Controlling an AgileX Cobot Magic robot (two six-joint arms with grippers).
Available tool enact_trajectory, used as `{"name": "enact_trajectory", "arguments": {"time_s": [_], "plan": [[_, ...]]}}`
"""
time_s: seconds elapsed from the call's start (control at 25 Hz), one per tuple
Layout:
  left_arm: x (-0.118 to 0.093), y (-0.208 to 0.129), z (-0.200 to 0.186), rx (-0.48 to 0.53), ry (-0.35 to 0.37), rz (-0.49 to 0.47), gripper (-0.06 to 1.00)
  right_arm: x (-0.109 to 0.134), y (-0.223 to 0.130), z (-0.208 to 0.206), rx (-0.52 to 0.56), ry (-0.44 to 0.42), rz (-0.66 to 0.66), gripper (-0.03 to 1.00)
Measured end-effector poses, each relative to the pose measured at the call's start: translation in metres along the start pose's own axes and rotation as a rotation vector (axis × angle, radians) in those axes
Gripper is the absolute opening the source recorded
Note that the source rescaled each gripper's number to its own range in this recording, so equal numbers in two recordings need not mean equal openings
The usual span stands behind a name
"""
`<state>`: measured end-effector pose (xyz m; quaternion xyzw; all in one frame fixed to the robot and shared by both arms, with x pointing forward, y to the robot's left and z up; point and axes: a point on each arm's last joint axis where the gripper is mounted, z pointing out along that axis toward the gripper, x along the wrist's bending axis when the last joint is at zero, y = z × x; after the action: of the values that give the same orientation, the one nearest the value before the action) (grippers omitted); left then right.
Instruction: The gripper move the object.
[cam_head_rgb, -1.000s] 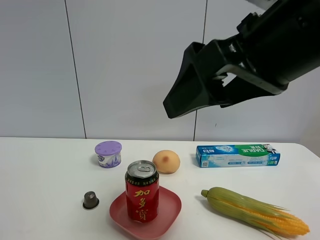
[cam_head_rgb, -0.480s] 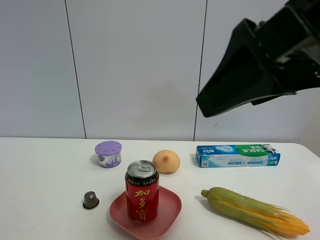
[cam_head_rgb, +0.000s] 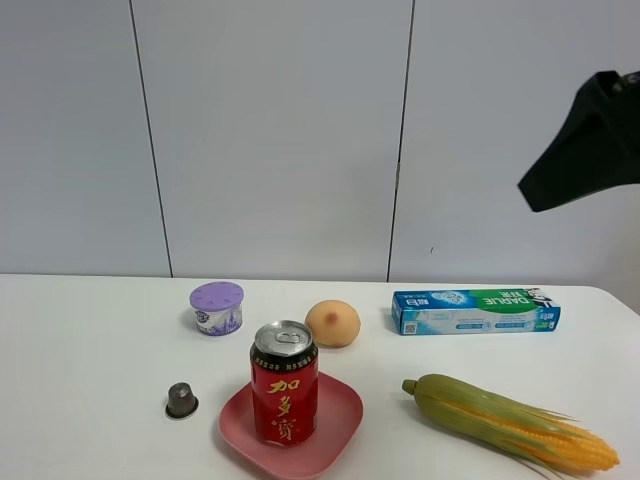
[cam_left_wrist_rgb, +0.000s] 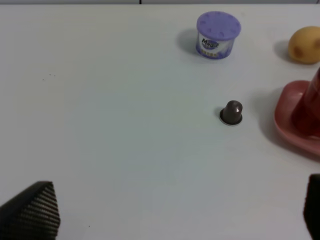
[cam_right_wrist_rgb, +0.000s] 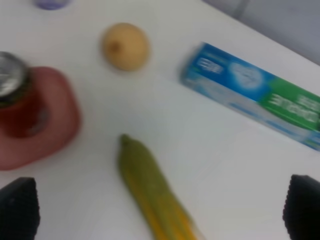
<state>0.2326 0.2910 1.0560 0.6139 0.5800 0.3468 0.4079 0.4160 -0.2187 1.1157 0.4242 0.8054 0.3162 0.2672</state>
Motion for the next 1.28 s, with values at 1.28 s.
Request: {"name": "enact_trajectory", "arguments": {"time_s": [1.28], "plan": [[0.0,0.0,0.0,0.0,0.0,0.0,1.0,0.016,-0.164,-0.093,-0.027,-0.376,0.409,1.0]]}}
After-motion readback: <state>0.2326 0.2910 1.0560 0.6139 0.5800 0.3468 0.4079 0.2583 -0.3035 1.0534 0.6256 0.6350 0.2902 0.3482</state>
